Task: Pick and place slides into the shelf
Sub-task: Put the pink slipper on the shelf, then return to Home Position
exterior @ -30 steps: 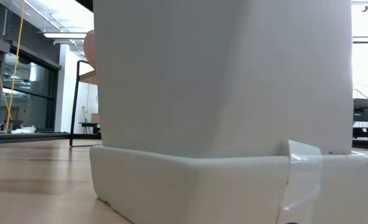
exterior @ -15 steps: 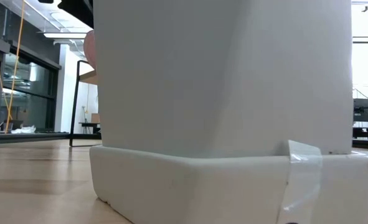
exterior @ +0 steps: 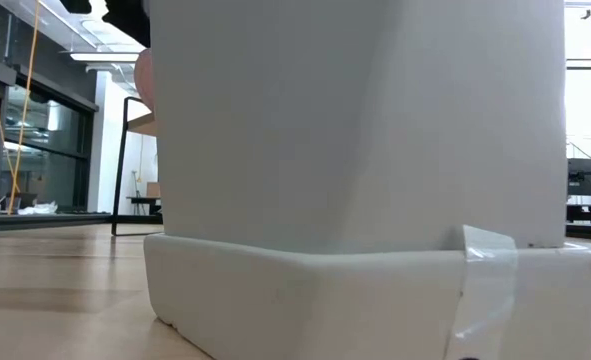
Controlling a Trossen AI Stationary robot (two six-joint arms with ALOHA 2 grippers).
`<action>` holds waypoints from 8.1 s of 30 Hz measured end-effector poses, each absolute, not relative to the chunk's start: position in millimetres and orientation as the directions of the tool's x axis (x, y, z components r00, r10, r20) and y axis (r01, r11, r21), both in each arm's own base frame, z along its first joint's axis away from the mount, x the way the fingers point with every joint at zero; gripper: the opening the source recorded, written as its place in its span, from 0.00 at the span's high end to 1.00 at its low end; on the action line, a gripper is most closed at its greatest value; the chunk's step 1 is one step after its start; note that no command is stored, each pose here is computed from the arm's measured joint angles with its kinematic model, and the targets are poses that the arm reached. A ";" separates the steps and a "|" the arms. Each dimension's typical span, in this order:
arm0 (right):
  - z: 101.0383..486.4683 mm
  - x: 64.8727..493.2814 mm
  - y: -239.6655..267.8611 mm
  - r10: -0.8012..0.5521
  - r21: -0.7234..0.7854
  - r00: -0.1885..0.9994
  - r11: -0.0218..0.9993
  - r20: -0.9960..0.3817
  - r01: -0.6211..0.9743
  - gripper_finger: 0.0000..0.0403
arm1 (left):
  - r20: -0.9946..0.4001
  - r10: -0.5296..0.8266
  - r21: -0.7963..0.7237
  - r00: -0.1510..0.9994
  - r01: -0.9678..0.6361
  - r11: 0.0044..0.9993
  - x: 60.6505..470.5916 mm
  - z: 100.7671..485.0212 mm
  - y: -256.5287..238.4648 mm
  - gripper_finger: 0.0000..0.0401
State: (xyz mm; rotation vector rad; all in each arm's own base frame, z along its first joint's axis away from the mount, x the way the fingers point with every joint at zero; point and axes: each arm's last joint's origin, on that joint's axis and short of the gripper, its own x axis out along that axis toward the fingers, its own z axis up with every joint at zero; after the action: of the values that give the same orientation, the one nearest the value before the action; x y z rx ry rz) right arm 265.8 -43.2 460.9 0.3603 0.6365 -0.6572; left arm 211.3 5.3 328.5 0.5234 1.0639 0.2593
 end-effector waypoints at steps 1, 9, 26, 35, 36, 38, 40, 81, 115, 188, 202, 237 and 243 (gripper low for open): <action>460.8 265.8 -43.2 -0.449 0.113 0.615 0.742 -0.648 0.661 0.55 | -0.759 0.457 0.534 0.464 0.043 0.844 212.6 327.6 5.5 0.61; 460.7 266.1 -42.9 -0.439 0.119 0.619 0.746 -0.651 0.655 0.55 | -0.704 0.537 0.601 0.465 -0.013 0.799 218.4 328.2 7.6 0.62; 460.6 266.3 -38.3 -0.448 0.098 0.616 0.753 -0.648 0.651 0.55 | -0.702 0.580 0.631 0.413 -0.016 0.775 218.7 296.6 8.6 0.62; 460.6 266.2 -38.6 -0.457 0.094 0.612 0.748 -0.645 0.657 0.55 | -0.659 0.633 0.672 0.408 -0.059 0.738 219.8 298.5 10.1 0.69; 460.7 266.1 -38.7 -0.463 0.090 0.609 0.745 -0.644 0.661 0.55 | -0.658 0.633 0.672 0.407 -0.059 0.738 219.8 298.5 10.1 0.71; 460.7 266.1 -38.8 -0.466 0.088 0.608 0.744 -0.643 0.663 0.55 | -0.658 0.633 0.673 0.407 -0.059 0.737 219.8 298.5 10.1 0.77; 460.7 266.1 -38.9 -0.468 0.087 0.607 0.742 -0.642 0.664 0.55 | -0.659 0.633 0.673 0.407 -0.058 0.738 219.8 298.4 10.1 0.84; 460.8 266.0 -39.4 -0.487 0.038 0.599 0.756 -0.636 0.654 0.55 | -0.548 0.761 0.820 0.347 0.043 0.571 211.8 336.4 14.0 1.00; 459.9 265.5 -38.8 -0.462 0.036 0.602 0.774 -0.651 0.632 0.55 | -0.756 0.554 0.613 0.349 0.078 0.786 242.7 301.7 -10.0 0.92; 474.5 114.8 -11.6 -0.321 0.205 0.903 0.900 -0.286 0.385 0.97 | -0.433 0.357 -0.120 0.828 -0.445 0.887 123.5 437.6 -0.8 0.71; 347.1 145.2 -10.4 -0.252 0.383 0.964 0.885 -0.086 0.266 1.00 | -0.186 0.365 -0.251 0.912 -0.403 0.880 103.2 346.1 2.0 0.99; 196.4 126.1 -4.9 -0.142 0.655 0.984 0.755 0.110 0.036 1.00 | -0.119 0.198 -0.521 0.973 -0.231 0.822 72.7 213.6 0.7 1.00; 192.3 125.1 -0.3 -0.094 0.633 0.990 0.774 0.107 0.005 1.00 | -0.136 0.193 -0.533 0.972 -0.236 0.812 72.5 211.9 0.6 1.00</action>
State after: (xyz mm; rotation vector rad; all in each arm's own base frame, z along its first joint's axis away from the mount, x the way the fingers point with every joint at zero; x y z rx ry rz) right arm 125.1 -0.3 192.3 0.6843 -0.1354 -0.0535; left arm 72.5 0.6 211.9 -0.5788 0.0766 0.2293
